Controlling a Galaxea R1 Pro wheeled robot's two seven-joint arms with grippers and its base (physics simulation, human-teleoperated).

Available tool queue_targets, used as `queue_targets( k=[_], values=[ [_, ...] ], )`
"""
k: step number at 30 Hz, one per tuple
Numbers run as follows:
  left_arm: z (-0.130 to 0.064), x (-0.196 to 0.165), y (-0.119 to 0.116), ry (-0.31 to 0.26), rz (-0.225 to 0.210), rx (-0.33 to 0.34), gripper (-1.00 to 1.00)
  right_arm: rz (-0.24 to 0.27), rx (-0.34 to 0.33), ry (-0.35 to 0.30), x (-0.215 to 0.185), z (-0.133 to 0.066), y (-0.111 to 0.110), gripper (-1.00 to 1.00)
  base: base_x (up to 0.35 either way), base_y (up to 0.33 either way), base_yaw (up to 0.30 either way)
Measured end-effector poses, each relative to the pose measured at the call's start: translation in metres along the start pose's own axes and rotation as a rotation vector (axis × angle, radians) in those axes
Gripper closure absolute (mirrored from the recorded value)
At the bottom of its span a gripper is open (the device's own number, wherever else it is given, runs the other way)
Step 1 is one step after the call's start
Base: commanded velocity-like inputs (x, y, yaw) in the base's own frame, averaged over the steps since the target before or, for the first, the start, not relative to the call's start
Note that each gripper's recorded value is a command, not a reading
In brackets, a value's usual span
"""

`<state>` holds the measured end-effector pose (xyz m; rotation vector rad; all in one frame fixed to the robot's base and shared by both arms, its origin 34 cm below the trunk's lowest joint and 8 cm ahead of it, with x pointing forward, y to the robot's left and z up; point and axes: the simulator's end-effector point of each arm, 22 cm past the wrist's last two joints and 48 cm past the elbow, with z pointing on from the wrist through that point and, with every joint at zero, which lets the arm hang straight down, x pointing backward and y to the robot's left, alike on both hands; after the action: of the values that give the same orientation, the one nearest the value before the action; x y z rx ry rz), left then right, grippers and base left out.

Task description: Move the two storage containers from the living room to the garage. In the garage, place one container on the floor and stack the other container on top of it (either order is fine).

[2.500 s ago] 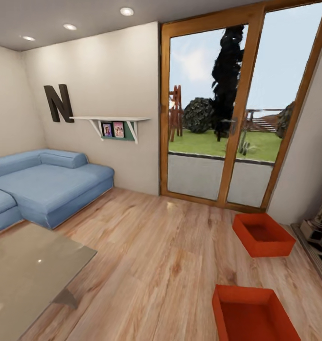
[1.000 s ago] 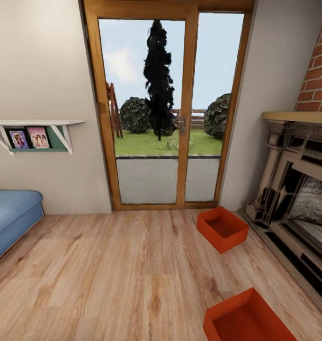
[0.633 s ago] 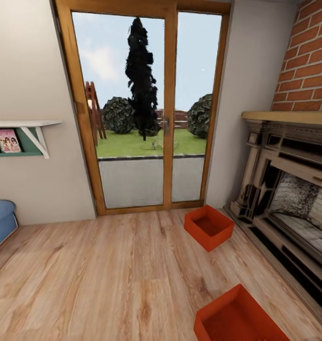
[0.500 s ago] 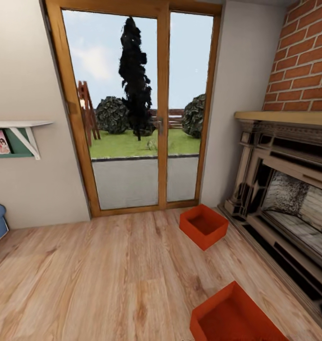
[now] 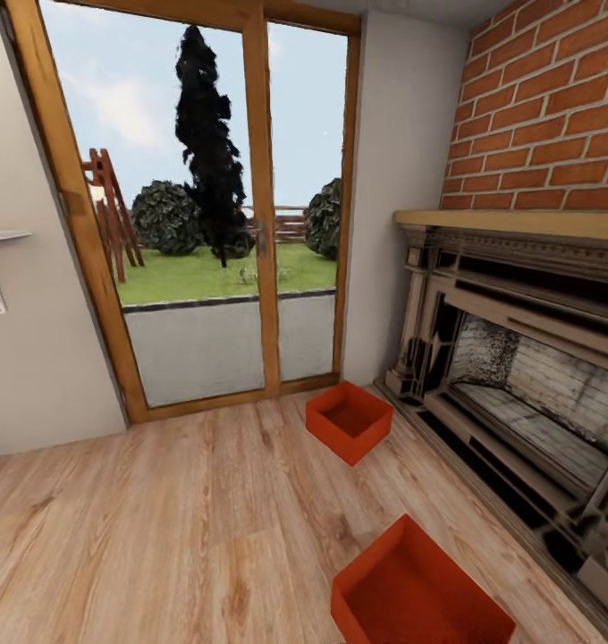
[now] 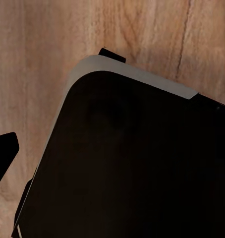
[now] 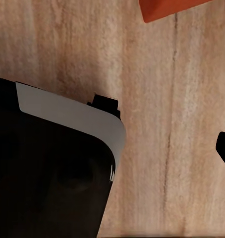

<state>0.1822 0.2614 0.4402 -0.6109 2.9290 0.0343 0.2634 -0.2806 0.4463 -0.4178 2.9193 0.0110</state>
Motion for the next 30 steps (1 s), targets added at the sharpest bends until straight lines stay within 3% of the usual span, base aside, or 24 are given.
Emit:
queue_targets(
  k=[7,25,30],
  values=[
    [-0.0001,0.0001,-0.0003,0.0,-0.001,0.0,-1.0,0.0,0.0,-0.001,-0.0002,-0.0001,0.0004,-1.0,0.108,0.147,-0.29],
    [-0.0001,-0.0001,-0.0002,-0.001,-0.001,0.001,-1.0,0.0,0.003,-0.001,0.0001,-0.0003,-0.0017,-1.0,0.239,0.268,-0.29],
    [0.0,-0.0001,0.0001,0.0,0.0,0.0,-1.0,0.0,0.003,-0.001,0.0,-0.0001,-0.0014,-1.0,0.141,0.081,-0.29]
  ],
)
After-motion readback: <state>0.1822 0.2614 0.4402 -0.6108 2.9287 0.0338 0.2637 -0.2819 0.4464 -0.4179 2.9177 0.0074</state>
